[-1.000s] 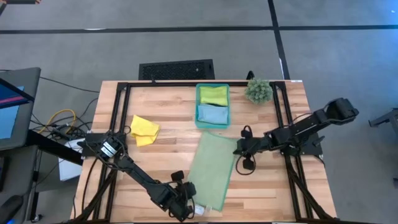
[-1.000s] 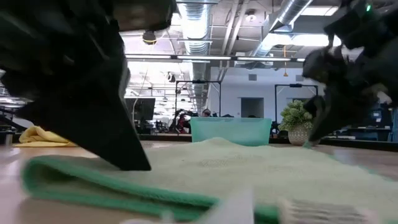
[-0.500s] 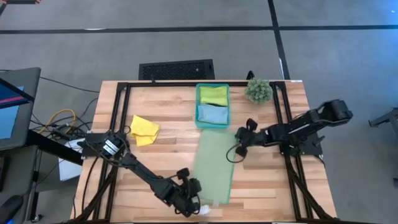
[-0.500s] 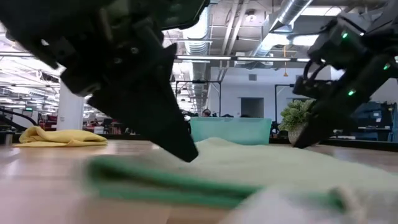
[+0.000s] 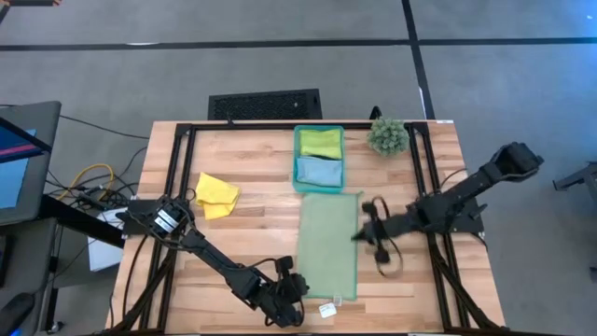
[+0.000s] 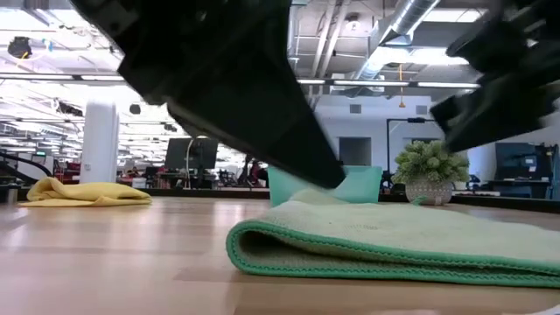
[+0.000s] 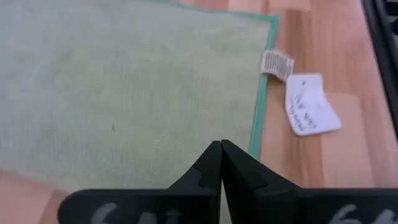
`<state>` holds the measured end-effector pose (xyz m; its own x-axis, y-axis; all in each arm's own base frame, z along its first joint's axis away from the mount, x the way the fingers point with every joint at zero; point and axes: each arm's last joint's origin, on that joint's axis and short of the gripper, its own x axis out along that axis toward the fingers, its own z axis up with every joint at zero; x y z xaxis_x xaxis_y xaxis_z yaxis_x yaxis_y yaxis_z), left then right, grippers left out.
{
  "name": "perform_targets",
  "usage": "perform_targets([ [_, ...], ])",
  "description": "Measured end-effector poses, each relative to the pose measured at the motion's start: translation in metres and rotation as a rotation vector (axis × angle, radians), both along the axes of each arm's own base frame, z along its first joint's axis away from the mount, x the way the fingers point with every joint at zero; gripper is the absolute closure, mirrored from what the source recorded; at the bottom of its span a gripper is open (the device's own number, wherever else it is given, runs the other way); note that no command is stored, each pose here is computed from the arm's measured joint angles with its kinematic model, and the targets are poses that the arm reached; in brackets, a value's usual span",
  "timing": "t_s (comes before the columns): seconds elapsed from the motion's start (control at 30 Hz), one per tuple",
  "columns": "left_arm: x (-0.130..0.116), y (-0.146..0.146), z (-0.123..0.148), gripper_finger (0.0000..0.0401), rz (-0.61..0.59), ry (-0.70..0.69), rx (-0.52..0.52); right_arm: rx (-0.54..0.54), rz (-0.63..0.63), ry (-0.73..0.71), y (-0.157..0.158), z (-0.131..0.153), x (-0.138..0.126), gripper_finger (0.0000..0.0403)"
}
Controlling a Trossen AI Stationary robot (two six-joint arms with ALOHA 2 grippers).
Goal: Fold microfiber towels
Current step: Fold the green microfiber cloth
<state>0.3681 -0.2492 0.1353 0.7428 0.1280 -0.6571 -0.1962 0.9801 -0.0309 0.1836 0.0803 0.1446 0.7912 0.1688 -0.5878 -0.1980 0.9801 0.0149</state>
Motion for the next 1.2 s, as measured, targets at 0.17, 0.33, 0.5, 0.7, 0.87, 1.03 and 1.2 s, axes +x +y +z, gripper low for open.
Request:
perform_targets([
  [0.17, -0.003, 0.001, -0.005, 0.0401, 0.004, 0.010, -0.003, -0.012, 0.242, -0.067, 0.046, -0.010, -0.008, 0.0363],
  [0.33, 0.000, 0.002, -0.002, 0.0401, 0.031, -0.039, 0.020, 0.011, 0.366, -0.137, 0.083, -0.019, -0.004, 0.0349],
  [0.5, -0.002, -0.008, 0.004, 0.0401, 0.001, -0.092, 0.055, -0.045, 0.463, -0.118, 0.117, -0.020, 0.006, 0.0322],
  [0.7, -0.006, -0.023, 0.015, 0.0401, 0.007, -0.157, 0.101, -0.200, 0.586, 0.054, 0.139, -0.028, 0.010, 0.0285],
  [0.87, -0.004, -0.023, 0.017, 0.0401, 0.024, -0.180, 0.104, -0.278, 0.609, 0.085, 0.144, -0.040, 0.018, 0.0279],
  [1.03, -0.004, -0.021, 0.016, 0.0401, 0.053, -0.193, 0.074, -0.301, 0.618, 0.081, 0.148, -0.042, 0.024, 0.0292],
  [1.2, -0.004, -0.021, 0.015, 0.0401, 0.068, -0.195, 0.057, -0.284, 0.628, 0.046, 0.152, -0.031, 0.021, 0.0299],
])
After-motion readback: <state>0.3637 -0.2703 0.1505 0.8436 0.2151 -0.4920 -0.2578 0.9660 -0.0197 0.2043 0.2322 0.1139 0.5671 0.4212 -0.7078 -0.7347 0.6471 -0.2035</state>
